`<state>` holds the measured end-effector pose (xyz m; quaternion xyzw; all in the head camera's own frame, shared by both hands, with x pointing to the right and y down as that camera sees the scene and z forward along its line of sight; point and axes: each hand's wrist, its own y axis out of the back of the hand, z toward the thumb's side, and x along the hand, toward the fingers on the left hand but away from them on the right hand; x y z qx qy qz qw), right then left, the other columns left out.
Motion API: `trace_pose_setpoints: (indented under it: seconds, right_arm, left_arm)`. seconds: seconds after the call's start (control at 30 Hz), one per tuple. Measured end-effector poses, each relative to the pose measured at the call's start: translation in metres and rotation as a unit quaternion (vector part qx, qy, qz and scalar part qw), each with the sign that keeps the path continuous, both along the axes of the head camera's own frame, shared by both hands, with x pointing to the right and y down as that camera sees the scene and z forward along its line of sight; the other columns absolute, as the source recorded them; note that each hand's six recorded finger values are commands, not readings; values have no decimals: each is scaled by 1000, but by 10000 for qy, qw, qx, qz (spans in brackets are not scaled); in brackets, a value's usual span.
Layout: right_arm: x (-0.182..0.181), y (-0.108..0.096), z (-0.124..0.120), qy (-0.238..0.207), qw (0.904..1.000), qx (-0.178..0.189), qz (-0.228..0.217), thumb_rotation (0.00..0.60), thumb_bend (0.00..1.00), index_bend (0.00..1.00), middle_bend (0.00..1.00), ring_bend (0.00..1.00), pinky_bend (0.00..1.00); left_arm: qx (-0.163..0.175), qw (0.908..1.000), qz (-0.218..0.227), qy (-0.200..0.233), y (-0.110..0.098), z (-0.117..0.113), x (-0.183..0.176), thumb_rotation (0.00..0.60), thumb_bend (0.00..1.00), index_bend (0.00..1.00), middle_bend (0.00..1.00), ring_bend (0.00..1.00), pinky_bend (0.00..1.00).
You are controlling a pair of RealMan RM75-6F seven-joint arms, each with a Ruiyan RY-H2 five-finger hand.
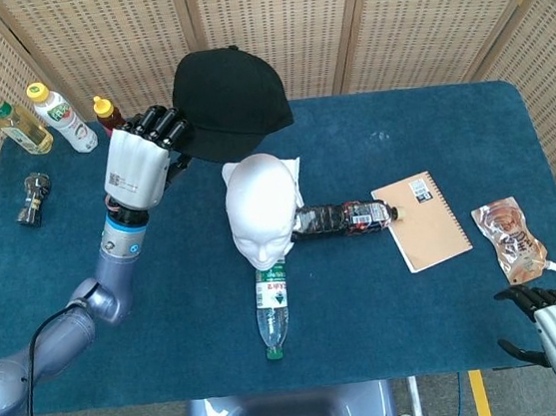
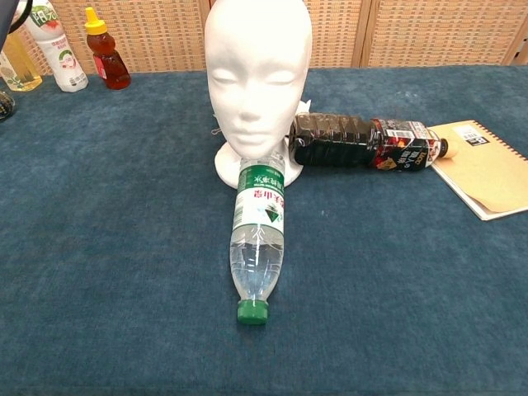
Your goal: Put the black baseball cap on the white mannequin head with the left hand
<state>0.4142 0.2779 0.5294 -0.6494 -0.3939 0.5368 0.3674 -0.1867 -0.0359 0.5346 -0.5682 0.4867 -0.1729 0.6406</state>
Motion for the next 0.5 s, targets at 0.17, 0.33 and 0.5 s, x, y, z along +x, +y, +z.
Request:
trace_pose_setpoints:
  seconds: [0.17,0.33,0.5]
  right_arm:
    - [4,3,-2,-32,10000,30,58,600,128,350,381,420,419]
    - [7,4,-2,-45,9999,28,104,600,127,350,381,421,419]
    - [9,5,-1,-54,9999,26,112,600,127,351,381,421,419]
  left_arm:
    - [65,9996,263,89,14,-3,22,600,510,809,520,465,766]
    - [12,9989,466,106,35,5,35,600,497,809,520,465,764]
    - [-84,9985,537,78,53,17,38,600,488,809,521,465,761]
